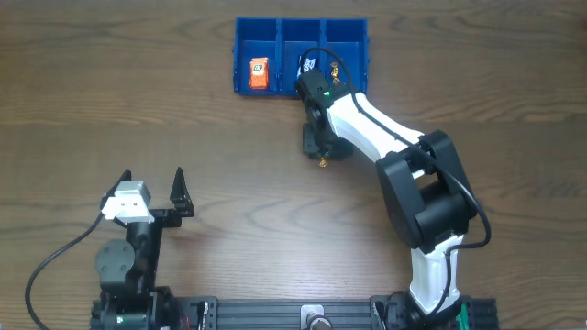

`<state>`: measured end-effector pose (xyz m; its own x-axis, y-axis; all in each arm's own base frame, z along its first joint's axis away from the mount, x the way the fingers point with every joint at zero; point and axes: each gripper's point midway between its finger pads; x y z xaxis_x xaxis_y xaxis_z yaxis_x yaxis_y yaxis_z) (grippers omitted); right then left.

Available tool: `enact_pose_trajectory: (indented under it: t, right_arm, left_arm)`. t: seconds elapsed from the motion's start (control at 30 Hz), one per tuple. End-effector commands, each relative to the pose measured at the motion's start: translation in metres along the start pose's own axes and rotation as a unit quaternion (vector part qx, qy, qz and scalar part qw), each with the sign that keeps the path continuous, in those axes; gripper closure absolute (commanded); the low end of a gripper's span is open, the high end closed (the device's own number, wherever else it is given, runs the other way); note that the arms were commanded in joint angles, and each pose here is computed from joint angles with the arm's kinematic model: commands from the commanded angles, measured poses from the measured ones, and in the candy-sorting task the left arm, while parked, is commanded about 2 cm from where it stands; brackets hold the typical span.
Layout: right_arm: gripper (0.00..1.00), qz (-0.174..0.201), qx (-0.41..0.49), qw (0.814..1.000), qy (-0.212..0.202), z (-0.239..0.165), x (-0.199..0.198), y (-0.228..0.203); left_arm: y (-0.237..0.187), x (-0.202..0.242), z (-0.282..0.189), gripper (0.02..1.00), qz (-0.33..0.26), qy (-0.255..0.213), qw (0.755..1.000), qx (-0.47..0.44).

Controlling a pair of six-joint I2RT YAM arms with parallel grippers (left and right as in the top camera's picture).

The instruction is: Sort Candies Into Trays

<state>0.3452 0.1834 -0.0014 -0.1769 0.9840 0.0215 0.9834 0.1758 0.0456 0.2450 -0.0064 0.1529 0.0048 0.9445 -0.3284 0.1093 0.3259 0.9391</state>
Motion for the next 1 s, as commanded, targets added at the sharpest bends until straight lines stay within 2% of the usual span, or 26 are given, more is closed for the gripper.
enact_pose_trajectory:
  t: [0.03, 0.37, 0.57, 0.63, 0.73, 0.8, 0.9, 1.0]
  right_arm:
    - [0.748, 0.003, 0.011, 1.000, -0.004, 0.004, -0.003, -0.005]
    - [0.888, 0.009, 0.012, 1.000, -0.014, -0.006, -0.010, -0.007]
    - [0.895, 0.037, -0.064, 0.996, -0.054, -0.069, -0.039, 0.007]
    - [0.939, 0.038, -0.102, 0.992, -0.064, -0.093, -0.045, 0.022]
    - [0.963, 0.046, -0.174, 0.978, -0.103, -0.131, -0.059, 0.054]
    - [0.963, 0.034, -0.230, 0.965, -0.120, -0.155, -0.062, 0.081]
    - [0.965, 0.005, -0.309, 0.944, -0.118, -0.182, -0.056, 0.118]
    - [0.965, -0.007, -0.357, 0.926, -0.120, -0.195, -0.057, 0.142]
  left_arm:
    - [-0.015, 0.006, 0.000, 0.023, -0.004, 0.011, 1.000, 0.024]
    - [-0.015, 0.006, 0.000, 0.020, -0.004, 0.011, 1.000, 0.024]
    - [-0.015, 0.006, 0.000, 0.023, -0.004, 0.011, 1.000, 0.024]
    - [-0.015, 0.006, 0.000, 0.020, -0.004, 0.011, 1.000, 0.024]
    - [-0.015, 0.006, 0.000, 0.023, -0.004, 0.011, 1.000, 0.024]
    - [-0.015, 0.006, 0.000, 0.020, -0.004, 0.011, 1.000, 0.024]
    - [-0.015, 0.006, 0.000, 0.023, -0.004, 0.011, 1.000, 0.024]
    - [-0.015, 0.006, 0.000, 0.020, -0.004, 0.011, 1.000, 0.024]
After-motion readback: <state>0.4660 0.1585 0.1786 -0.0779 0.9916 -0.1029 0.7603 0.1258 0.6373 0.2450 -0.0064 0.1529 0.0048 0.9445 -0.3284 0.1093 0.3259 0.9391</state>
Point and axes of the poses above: each gripper's point midway between its finger pads, its own z axis out along the fingers, its own x axis along the line the jaws close on, y = z × x, and after that the axes turned 12 degrees about -z, right-handed
